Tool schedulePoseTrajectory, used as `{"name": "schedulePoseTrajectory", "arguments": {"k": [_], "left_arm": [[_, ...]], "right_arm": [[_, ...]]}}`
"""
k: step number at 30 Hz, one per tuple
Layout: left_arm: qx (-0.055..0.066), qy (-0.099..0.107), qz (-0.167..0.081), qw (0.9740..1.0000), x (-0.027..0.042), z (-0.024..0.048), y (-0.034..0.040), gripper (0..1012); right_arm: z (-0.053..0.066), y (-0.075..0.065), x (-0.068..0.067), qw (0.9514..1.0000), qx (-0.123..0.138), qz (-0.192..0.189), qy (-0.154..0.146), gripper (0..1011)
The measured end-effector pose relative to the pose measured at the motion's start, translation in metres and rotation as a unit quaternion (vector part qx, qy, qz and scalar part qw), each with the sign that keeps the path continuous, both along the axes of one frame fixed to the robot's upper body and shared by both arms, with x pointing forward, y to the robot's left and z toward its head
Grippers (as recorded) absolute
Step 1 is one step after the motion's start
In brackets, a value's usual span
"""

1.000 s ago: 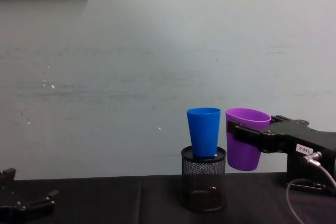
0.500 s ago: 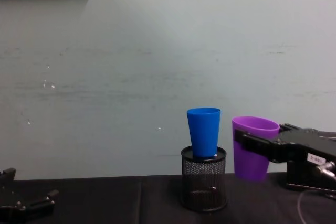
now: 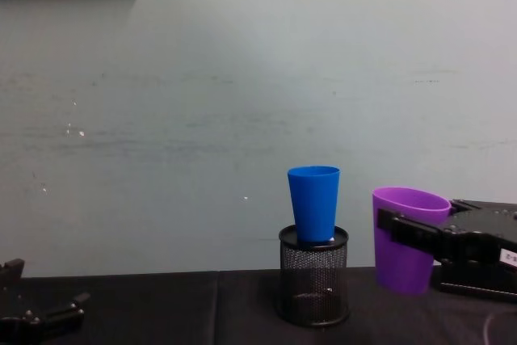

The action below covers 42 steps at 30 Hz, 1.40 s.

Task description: Pick up one cup with a gripper and tap it against the other cup.

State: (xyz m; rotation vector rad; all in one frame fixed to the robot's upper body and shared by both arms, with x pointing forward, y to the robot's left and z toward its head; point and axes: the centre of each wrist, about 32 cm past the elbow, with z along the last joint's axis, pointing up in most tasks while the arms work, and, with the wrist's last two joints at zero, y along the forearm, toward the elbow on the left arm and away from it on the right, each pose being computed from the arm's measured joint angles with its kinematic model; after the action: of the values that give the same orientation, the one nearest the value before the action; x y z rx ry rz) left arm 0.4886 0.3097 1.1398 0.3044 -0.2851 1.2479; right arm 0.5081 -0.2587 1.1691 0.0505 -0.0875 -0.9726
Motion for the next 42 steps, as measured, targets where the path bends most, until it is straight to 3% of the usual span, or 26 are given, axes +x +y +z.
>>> {"name": "schedulePoseTrajectory", "arguments": {"k": [12, 42], "left_arm": [[0.0, 0.0, 0.0, 1.0, 0.0, 0.0, 0.0, 1011], [0.0, 0.0, 0.0, 1.0, 0.0, 0.0, 0.0, 1011]], "right_arm": [[0.0, -0.009, -0.016, 1.0, -0.01, -0.001, -0.002, 731], [0.0, -0.008, -0.015, 1.0, -0.009, 0.0, -0.002, 731]]}}
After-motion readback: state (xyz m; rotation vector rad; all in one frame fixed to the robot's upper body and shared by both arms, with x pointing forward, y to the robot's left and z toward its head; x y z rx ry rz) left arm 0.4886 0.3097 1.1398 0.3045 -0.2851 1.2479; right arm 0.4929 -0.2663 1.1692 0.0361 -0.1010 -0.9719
